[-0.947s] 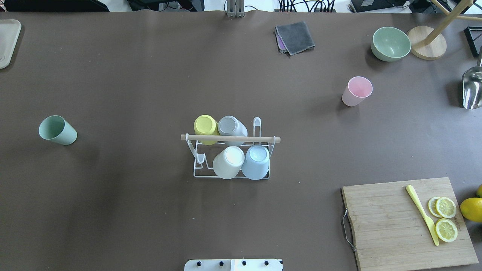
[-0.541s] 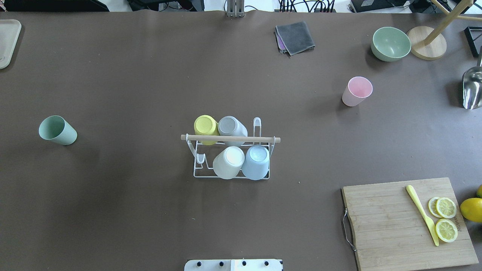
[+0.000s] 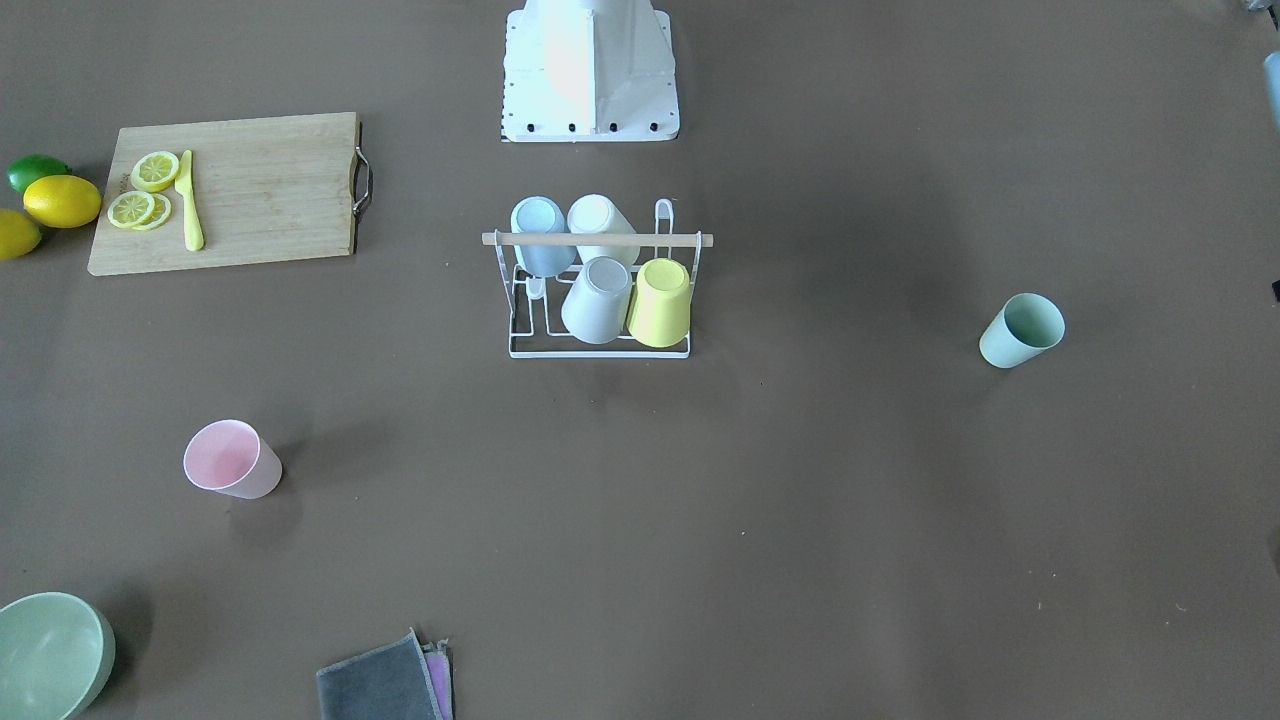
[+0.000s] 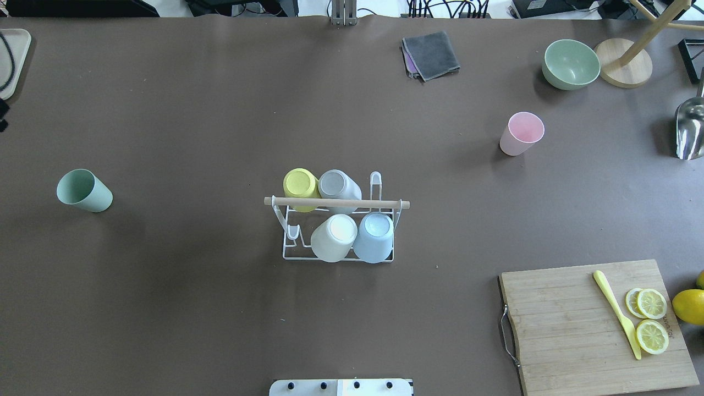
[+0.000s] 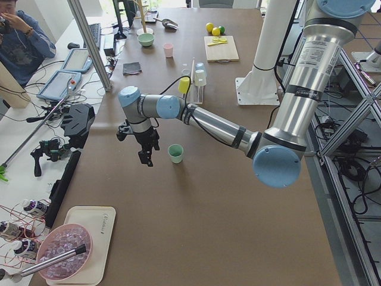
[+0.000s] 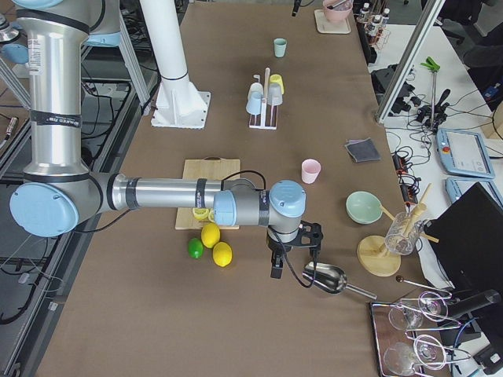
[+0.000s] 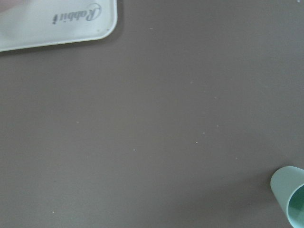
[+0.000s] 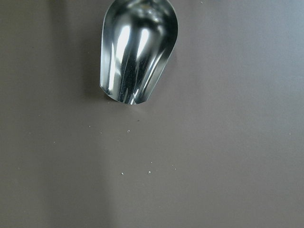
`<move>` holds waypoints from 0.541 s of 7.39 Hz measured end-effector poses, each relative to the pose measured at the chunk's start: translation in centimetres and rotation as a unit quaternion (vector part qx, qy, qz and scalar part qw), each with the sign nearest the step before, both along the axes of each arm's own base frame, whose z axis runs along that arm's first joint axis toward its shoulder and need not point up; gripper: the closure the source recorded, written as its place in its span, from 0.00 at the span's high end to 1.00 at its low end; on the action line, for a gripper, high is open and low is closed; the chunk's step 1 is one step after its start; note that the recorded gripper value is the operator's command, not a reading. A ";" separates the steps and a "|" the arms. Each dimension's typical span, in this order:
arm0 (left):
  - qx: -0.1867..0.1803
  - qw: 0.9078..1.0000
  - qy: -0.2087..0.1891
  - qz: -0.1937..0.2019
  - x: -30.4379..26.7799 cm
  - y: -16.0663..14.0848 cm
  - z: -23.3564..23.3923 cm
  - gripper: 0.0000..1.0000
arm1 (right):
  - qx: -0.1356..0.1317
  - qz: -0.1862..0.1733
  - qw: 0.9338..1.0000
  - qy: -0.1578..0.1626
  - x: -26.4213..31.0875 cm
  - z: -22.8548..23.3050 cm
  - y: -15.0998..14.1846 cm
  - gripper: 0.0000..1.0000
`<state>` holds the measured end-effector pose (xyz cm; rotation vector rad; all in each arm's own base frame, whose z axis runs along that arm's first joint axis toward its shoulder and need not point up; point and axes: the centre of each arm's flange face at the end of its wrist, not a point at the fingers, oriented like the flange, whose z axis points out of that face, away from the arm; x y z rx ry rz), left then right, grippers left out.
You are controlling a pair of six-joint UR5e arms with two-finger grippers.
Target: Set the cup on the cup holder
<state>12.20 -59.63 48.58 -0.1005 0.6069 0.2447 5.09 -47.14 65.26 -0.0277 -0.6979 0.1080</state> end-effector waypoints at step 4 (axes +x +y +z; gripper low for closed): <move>0.010 0.987 -0.080 0.140 12.6 -3.3 -5.3 0.98 | 0.000 -0.002 1.000 -0.003 -0.2 -0.1 -0.2 1.00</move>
